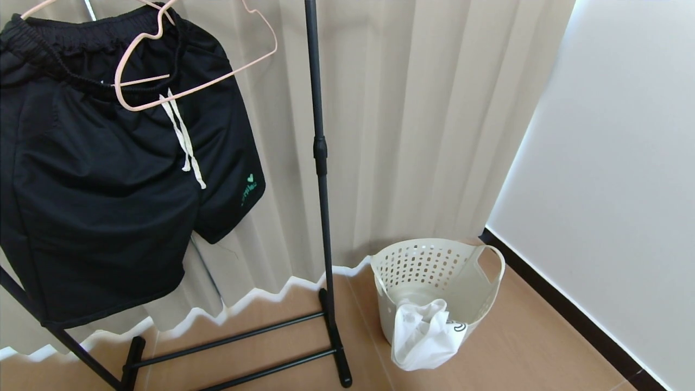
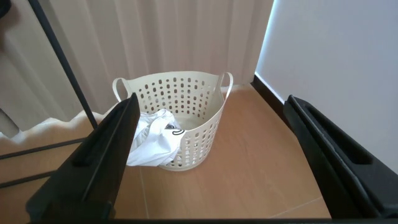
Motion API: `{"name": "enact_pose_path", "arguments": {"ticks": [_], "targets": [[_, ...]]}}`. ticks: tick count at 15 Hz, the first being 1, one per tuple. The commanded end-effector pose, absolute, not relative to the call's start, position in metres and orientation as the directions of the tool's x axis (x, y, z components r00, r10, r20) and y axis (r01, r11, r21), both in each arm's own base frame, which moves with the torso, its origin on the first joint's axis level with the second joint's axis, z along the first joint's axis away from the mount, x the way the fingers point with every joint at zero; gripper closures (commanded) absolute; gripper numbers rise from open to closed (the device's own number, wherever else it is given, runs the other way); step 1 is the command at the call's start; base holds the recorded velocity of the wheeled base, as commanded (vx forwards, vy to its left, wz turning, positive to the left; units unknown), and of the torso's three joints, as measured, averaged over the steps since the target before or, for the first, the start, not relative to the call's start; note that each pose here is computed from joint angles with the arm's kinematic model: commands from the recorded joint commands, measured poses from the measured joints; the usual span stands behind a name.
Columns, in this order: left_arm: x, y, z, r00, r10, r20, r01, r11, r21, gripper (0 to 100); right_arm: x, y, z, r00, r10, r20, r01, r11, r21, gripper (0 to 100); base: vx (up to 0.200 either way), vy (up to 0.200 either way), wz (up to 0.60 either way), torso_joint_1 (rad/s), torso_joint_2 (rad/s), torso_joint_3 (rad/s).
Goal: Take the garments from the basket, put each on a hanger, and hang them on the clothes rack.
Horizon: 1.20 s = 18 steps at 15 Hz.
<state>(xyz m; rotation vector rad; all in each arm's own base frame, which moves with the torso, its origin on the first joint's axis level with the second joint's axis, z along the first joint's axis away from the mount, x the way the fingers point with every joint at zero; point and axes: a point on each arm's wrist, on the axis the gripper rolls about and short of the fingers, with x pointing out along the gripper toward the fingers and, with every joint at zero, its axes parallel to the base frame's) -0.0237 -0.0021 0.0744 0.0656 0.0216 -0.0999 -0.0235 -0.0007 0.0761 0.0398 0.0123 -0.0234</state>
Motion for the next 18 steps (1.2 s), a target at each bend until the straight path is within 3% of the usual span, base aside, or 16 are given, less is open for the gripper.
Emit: {"name": "enact_pose_path", "arguments": {"ticks": [1, 5, 18], "targets": [[-0.0237, -0.0021, 0.0744, 0.995, -0.101, -0.026, 0.103, 0.993, 0.065, 0, -0.0235, -0.0007, 0.0761, 1.000, -0.023, -0.014, 0.024, 0.999, 0.039, 0, 0.000, 0.000, 0.00, 0.002, 0.06, 0.046], [-0.0237, -0.0021, 0.0744, 0.995, -0.101, -0.026, 0.103, 0.993, 0.065, 0, -0.0235, -0.0007, 0.0761, 1.000, -0.023, -0.014, 0.024, 0.999, 0.039, 0, 0.000, 0.000, 0.00, 0.001, 0.00, -0.025], [-0.0237, -0.0021, 0.0744, 0.995, -0.101, -0.026, 0.103, 0.993, 0.065, 0, -0.0235, -0.0007, 0.0761, 1.000, -0.023, -0.014, 0.024, 0.999, 0.039, 0, 0.000, 0.000, 0.00, 0.003, 0.00, -0.161]]}}
